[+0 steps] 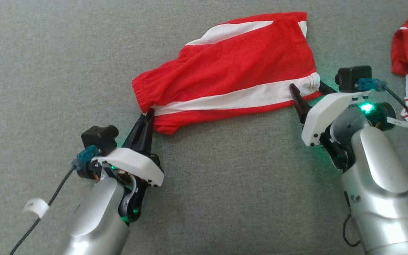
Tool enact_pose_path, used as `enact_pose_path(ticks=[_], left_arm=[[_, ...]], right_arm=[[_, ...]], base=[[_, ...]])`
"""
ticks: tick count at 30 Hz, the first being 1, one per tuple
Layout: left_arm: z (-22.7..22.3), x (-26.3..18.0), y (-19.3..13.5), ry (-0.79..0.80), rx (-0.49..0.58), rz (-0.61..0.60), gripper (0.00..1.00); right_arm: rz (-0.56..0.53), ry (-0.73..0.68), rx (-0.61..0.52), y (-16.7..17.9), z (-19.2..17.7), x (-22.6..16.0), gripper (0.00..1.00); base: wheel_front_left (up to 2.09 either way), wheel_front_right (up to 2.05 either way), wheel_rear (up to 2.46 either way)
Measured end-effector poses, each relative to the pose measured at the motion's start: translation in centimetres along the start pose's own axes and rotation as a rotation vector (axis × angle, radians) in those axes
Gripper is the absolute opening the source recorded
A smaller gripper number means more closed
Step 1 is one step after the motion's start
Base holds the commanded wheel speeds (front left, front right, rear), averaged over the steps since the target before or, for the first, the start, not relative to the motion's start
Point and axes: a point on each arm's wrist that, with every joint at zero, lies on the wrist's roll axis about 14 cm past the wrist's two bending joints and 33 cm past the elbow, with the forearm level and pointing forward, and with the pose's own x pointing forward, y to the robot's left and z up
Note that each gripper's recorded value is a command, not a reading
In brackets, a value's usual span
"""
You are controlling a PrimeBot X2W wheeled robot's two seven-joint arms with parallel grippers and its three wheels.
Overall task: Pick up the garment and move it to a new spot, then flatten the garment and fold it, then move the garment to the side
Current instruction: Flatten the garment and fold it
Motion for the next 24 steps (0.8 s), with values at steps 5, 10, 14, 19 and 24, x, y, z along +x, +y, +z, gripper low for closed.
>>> enact_pose_path(ticks=[5, 10, 14, 19, 24], left_arm=[[-0.1, 0.1, 0.1, 0.001, -0.002, 0.002, 0.0], [0.1, 0.1, 0.0, -0.008, -0.001, -0.001, 0.0], [1.4, -0.2, -0.5, -0.067, -0.009, -0.014, 0.0], [6.2, -1.4, -2.7, -0.238, -0.061, -0.093, 0.0], [10.4, -4.8, -5.1, -0.36, -0.087, -0.19, 0.0]], right_arm=[[0.027, 0.002, -0.012, 0.9, -0.1, 0.7, 1.0], [0.07, -0.027, -0.034, 2.3, 0.5, 0.9, 0.0], [0.087, -0.119, -0.002, 2.8, 2.4, 0.2, 0.0], [0.105, -0.329, 0.032, 2.9, 7.6, -2.9, 0.0], [0.072, -0.491, 0.076, 1.2, 9.9, -8.2, 0.0]], base=[[0.0, 0.0, 0.0], [0.0, 0.0, 0.0], [0.0, 0.0, 0.0], [0.0, 0.0, 0.0], [0.0, 0.0, 0.0]])
